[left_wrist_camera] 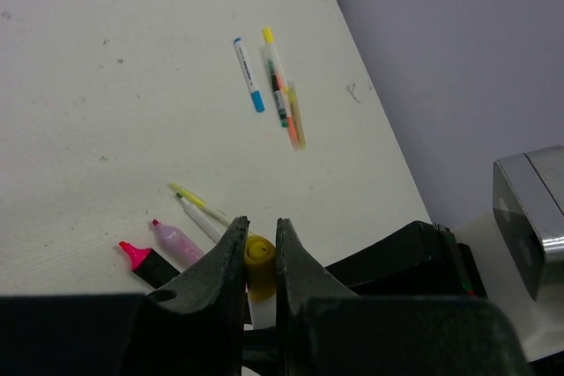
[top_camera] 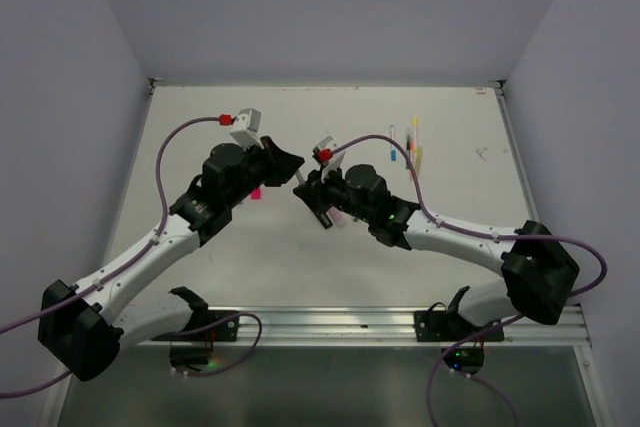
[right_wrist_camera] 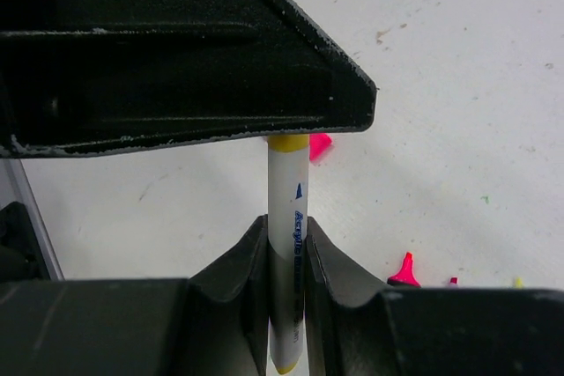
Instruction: Open the pen caps
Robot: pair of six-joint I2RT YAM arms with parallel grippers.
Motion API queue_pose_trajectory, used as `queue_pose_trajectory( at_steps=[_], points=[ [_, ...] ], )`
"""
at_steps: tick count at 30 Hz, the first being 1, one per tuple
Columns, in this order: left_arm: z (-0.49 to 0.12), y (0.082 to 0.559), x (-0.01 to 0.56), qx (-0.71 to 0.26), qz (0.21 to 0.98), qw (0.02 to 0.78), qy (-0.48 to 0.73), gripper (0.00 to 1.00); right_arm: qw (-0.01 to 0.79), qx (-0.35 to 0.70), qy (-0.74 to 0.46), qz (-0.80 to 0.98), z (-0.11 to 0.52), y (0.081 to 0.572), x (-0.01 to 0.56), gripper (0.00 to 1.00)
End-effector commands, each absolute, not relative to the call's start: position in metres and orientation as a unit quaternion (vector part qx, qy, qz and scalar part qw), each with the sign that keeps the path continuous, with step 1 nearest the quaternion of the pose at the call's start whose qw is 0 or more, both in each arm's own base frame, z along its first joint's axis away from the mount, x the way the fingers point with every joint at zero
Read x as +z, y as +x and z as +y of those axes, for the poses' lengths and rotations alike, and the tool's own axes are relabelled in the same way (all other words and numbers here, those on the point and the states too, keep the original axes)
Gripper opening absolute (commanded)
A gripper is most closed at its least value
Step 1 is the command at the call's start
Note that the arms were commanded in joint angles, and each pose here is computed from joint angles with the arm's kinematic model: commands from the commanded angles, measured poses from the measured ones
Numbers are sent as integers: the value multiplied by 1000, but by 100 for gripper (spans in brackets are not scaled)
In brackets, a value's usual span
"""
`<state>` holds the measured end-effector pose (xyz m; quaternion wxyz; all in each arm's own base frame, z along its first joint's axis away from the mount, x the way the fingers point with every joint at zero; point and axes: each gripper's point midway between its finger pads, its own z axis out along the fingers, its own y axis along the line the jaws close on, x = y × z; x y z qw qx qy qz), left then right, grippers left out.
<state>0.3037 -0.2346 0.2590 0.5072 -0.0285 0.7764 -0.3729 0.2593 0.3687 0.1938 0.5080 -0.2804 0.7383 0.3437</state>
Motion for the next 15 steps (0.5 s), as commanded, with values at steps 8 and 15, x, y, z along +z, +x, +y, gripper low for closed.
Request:
queue_pose_trajectory(
  at_steps=[8,15],
  points=[
    [-145,365,418,-337,595,716,-143,0,399,324,-335,790,341,207,103,0],
    [-106,373,385,-218,658,707,-143,0,430,249,-306,812,315,231,115,0]
  ],
)
